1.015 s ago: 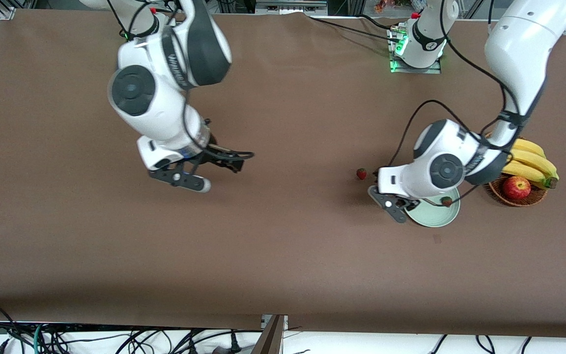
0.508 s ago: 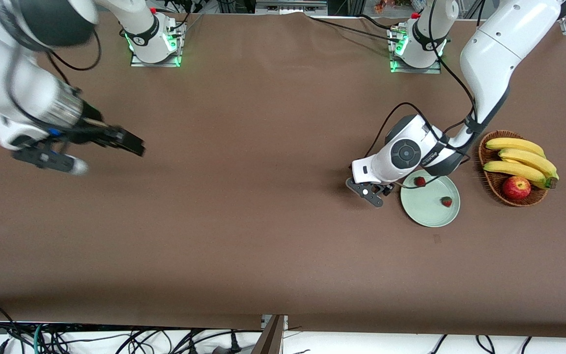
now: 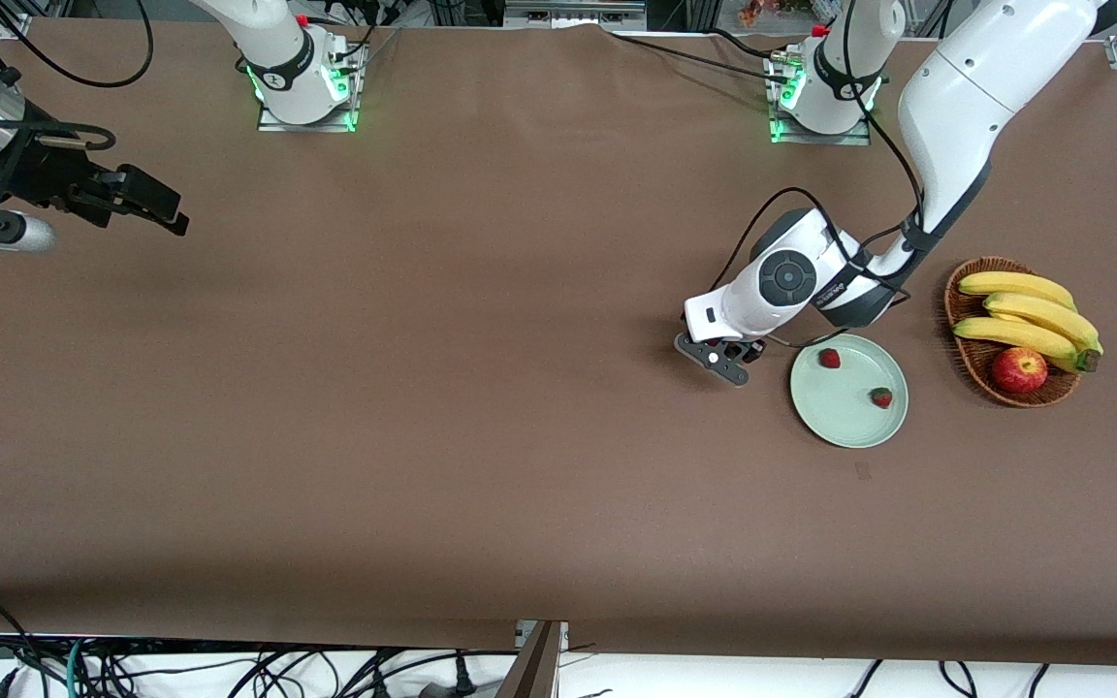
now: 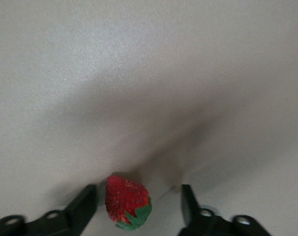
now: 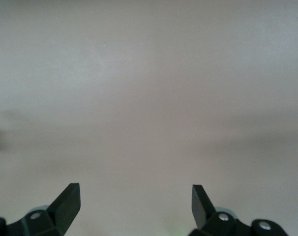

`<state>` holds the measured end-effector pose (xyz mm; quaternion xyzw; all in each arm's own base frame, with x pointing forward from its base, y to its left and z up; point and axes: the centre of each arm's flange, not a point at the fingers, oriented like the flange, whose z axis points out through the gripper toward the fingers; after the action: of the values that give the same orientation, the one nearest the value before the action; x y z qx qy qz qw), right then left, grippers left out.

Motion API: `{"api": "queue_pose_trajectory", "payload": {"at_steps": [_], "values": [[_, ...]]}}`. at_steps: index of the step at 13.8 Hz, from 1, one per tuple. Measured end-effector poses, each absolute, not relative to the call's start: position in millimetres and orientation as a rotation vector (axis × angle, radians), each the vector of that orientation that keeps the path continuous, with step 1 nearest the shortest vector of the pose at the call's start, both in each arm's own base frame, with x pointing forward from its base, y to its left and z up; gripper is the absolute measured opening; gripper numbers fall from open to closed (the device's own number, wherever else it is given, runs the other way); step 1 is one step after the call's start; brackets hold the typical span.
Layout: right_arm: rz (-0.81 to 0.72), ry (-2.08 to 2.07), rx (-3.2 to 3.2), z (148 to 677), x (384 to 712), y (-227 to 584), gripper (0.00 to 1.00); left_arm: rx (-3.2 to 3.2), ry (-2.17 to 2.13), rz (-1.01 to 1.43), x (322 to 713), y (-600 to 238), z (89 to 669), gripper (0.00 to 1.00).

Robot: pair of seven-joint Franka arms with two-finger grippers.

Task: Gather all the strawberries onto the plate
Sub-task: 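Carry the strawberry onto the plate and open the left gripper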

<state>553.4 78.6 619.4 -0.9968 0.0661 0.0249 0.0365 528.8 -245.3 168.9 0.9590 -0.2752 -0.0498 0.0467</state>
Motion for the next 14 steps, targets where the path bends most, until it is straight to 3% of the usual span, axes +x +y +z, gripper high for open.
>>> {"api": "queue_pose_trajectory", "payload": {"at_steps": [3, 7, 11, 14], "values": [[0.076, 0.179, -3.090, 617, 554, 85, 1.00, 2.940, -0.779, -0.146, 539, -223, 170, 0.35], [0.064, 0.160, -3.128, 617, 553, 89, 1.00, 2.979, -0.759, -0.174, 552, -199, 184, 0.34], [0.035, 0.156, -3.134, 618, 555, 90, 1.00, 3.053, -0.924, -0.299, 601, -165, 268, 0.34], [0.007, 0.156, -3.131, 619, 557, 90, 1.00, 2.966, -1.151, -0.282, 626, -131, 290, 0.34]]}}
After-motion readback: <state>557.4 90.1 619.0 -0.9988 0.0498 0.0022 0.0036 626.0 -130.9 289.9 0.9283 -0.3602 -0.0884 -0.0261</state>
